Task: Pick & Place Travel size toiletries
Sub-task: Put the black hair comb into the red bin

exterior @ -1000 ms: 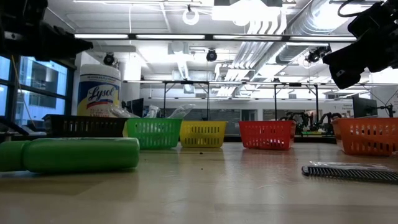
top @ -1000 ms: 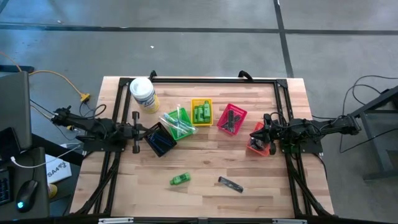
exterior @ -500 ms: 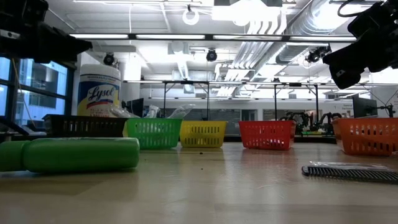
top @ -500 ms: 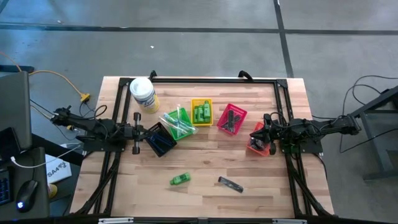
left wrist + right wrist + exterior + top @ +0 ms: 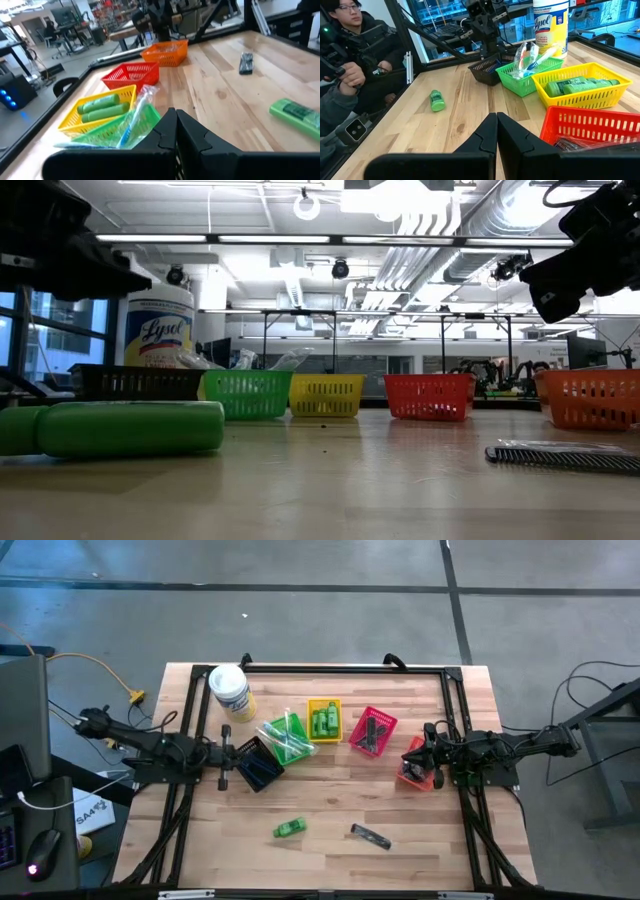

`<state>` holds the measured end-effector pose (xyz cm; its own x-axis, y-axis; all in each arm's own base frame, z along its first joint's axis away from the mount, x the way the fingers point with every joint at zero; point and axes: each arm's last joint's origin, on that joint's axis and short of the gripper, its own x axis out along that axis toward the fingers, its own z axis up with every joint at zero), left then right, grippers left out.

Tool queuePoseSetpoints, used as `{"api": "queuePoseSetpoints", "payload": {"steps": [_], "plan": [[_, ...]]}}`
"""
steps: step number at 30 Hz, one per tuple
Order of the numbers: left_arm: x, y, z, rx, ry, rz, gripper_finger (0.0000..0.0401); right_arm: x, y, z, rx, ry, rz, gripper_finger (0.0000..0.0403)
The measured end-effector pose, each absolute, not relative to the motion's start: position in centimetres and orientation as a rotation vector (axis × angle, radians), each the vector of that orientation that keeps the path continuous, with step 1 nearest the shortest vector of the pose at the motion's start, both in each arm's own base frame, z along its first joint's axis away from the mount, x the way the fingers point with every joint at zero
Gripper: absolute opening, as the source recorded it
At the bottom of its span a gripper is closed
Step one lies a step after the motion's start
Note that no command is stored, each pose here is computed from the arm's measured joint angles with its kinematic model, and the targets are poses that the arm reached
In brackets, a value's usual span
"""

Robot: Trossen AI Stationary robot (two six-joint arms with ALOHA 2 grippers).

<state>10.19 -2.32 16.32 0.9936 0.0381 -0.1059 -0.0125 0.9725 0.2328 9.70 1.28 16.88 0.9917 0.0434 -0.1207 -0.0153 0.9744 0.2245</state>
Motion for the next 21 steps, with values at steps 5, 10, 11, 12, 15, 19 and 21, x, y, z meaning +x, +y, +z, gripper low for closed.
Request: {"api": "queuePoseSetpoints", "payload": {"steps": [5,10,11,12,15,19,21], "plan": [[10.3,-2.4,16.1,0.225,0.130,0.025,0.0000,9.7,1.3,16.9,0.226,0.125,0.029,0.0002],[10.3,-2.3,16.1,0.222,0.128,0.026,0.0000,9.7,1.3,16.9,0.235,0.125,0.029,0.0002],[10.3,-2.3,16.1,0.222,0.127,0.026,0.0000,9.7,1.3,16.9,0.241,0.126,0.029,0.0002],[10.3,-2.3,16.2,0.223,0.125,0.027,0.0000,9.7,1.3,16.9,0.243,0.126,0.029,0.0002],[10.3,-2.4,16.3,0.227,0.101,0.031,0.0000,9.7,1.3,16.9,0.244,0.126,0.031,0.0002],[10.2,-2.3,17.1,0.265,0.017,0.040,0.0000,9.7,1.3,16.9,0.244,0.126,0.032,0.0002],[9.9,-2.2,17.6,0.273,-0.028,0.046,0.0000,9.7,1.3,16.9,0.244,0.126,0.032,0.0002]]}}
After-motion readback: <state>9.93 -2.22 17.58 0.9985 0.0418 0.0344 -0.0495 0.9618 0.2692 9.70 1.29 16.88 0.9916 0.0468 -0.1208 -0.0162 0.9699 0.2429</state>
